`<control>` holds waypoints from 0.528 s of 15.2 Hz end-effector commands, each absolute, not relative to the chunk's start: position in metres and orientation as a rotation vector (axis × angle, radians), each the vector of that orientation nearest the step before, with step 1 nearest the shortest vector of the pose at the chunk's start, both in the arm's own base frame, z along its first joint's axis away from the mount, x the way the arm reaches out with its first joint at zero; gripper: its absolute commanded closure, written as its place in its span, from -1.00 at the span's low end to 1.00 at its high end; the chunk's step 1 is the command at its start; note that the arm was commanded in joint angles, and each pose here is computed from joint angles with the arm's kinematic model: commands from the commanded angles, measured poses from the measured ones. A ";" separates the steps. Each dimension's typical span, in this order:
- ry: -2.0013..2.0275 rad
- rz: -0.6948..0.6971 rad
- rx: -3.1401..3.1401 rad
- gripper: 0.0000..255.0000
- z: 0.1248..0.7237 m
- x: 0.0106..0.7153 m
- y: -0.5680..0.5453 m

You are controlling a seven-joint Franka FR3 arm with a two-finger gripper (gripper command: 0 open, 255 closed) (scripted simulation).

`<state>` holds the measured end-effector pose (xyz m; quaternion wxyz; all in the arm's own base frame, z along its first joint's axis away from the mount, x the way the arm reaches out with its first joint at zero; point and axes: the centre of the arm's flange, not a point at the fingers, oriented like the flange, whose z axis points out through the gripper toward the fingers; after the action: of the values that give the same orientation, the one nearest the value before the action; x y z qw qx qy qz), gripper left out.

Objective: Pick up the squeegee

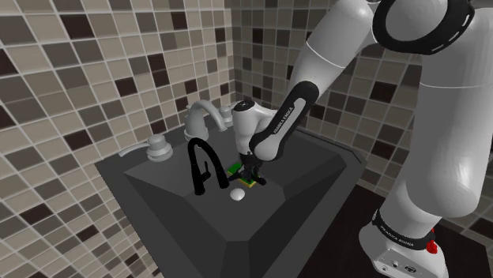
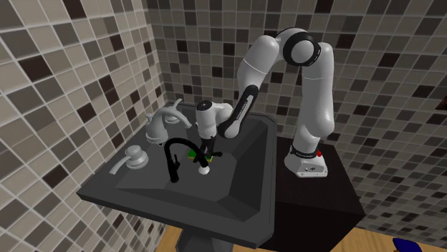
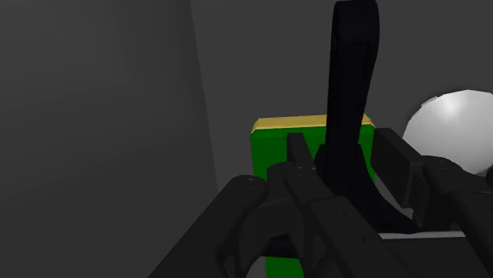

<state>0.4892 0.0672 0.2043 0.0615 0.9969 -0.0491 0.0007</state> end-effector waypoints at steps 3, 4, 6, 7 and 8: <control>-0.148 0.001 3.015 1.00 0.226 0.489 0.066; -0.148 0.001 3.015 1.00 0.231 0.489 0.066; -0.148 0.001 3.015 1.00 0.242 0.489 0.066; -0.148 0.001 3.015 1.00 0.247 0.489 0.066; -0.148 0.001 3.015 1.00 0.252 0.489 0.066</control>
<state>0.4891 0.0656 0.2468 0.0615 0.9969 -0.0491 0.0006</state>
